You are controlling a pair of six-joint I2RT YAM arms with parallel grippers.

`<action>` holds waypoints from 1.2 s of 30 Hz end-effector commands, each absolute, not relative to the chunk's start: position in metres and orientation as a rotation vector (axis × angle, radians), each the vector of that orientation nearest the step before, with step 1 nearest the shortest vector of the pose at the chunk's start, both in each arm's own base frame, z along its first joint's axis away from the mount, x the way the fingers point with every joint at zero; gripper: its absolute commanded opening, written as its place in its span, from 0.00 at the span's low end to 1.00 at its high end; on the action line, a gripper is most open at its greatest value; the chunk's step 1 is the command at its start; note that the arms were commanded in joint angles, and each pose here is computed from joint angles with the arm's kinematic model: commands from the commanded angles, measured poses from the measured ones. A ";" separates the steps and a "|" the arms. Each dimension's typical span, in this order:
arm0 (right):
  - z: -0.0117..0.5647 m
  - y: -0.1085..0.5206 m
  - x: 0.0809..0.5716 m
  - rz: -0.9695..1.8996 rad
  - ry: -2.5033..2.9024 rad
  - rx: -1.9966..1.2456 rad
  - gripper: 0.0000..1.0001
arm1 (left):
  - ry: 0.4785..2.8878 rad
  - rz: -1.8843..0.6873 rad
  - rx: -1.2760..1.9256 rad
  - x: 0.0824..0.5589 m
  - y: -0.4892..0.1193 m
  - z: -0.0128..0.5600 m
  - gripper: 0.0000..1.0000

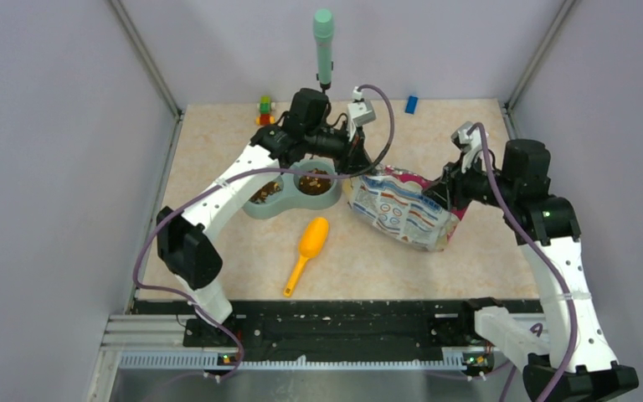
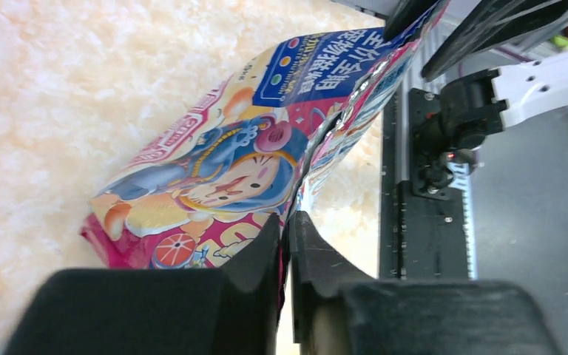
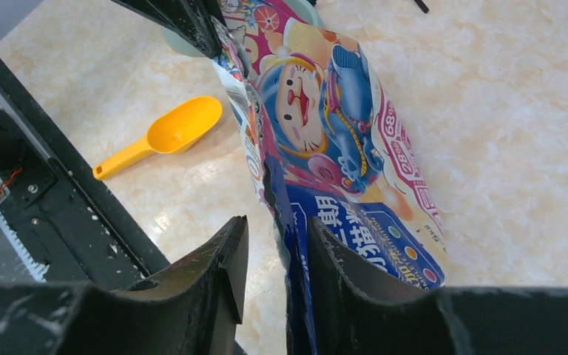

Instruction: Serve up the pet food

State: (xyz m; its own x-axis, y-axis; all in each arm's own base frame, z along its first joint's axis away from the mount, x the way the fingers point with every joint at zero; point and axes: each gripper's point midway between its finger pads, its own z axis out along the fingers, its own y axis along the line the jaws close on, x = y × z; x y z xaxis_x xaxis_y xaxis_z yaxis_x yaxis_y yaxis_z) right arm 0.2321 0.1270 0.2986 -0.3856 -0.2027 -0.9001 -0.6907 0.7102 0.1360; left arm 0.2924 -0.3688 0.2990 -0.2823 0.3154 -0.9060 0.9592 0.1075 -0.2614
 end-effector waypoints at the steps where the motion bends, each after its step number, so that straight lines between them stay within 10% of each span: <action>1: 0.334 0.127 0.238 0.612 1.853 -0.650 0.39 | 1.591 -1.077 1.130 0.319 -0.363 0.351 0.24; 12: 0.367 0.117 0.241 0.549 1.852 -0.573 0.61 | 1.506 -0.949 1.120 0.315 -0.339 0.385 0.43; 36: 0.308 0.135 0.229 0.507 1.937 -0.877 0.65 | 1.400 -0.931 1.371 0.305 -0.328 0.347 0.49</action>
